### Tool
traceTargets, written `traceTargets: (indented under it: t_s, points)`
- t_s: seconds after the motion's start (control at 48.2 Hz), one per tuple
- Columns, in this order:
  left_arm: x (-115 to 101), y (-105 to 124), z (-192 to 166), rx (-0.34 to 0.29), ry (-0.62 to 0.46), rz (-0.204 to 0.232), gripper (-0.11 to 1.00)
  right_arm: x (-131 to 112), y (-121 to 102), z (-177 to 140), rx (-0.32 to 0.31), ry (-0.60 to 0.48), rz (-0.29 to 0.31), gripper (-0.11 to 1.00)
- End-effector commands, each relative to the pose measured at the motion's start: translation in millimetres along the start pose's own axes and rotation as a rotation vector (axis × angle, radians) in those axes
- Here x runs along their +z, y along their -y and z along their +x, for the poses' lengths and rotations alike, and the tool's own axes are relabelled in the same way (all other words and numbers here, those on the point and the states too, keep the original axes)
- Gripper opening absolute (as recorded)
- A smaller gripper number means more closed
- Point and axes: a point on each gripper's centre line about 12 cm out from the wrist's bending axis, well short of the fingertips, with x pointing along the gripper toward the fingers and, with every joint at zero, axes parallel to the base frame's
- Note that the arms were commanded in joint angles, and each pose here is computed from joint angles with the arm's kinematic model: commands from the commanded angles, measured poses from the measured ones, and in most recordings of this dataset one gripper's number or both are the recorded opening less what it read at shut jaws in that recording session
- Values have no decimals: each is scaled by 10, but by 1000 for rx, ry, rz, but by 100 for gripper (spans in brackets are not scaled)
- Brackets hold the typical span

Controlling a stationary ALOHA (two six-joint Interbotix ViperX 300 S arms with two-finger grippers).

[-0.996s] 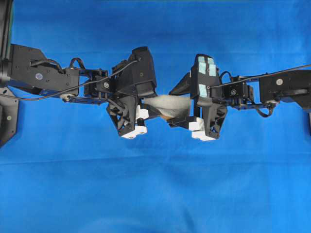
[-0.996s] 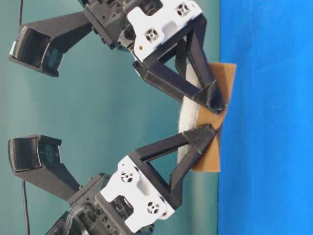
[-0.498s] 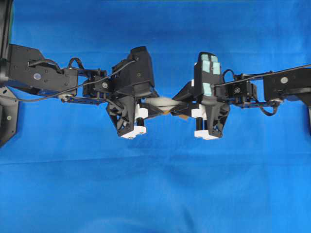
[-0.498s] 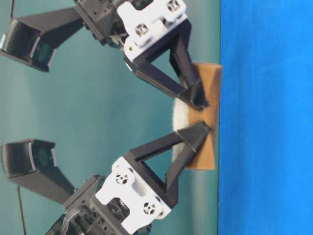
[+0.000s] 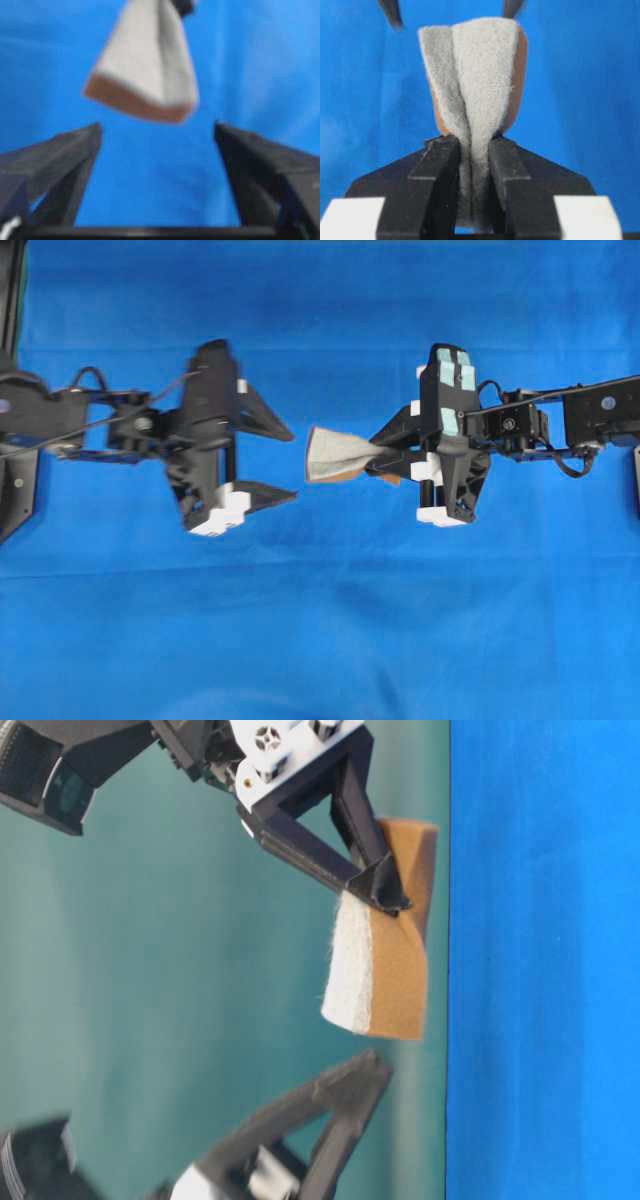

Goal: Hand over the sponge with the left arm and wipe it with the right arm.

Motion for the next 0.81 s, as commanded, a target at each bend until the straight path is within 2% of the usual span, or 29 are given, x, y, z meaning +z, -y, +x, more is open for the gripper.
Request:
traceTargets:
  t_s: [0.0, 0.228, 0.519, 0.789]
  points:
    - [63, 40, -155, -19, 75, 7, 88, 102, -7, -66, 2, 37, -3, 21]
    - [24, 60, -310, -36, 134, 10, 88, 52, -3, -37, 1, 23, 2, 21]
    - [23, 60, -314, -36, 136, 19, 88, -481, 38, 400, -13, -91, 44, 21]
    - [22, 60, -318, -36, 137, 27, 88, -877, 72, 720, -27, -152, 84, 21]
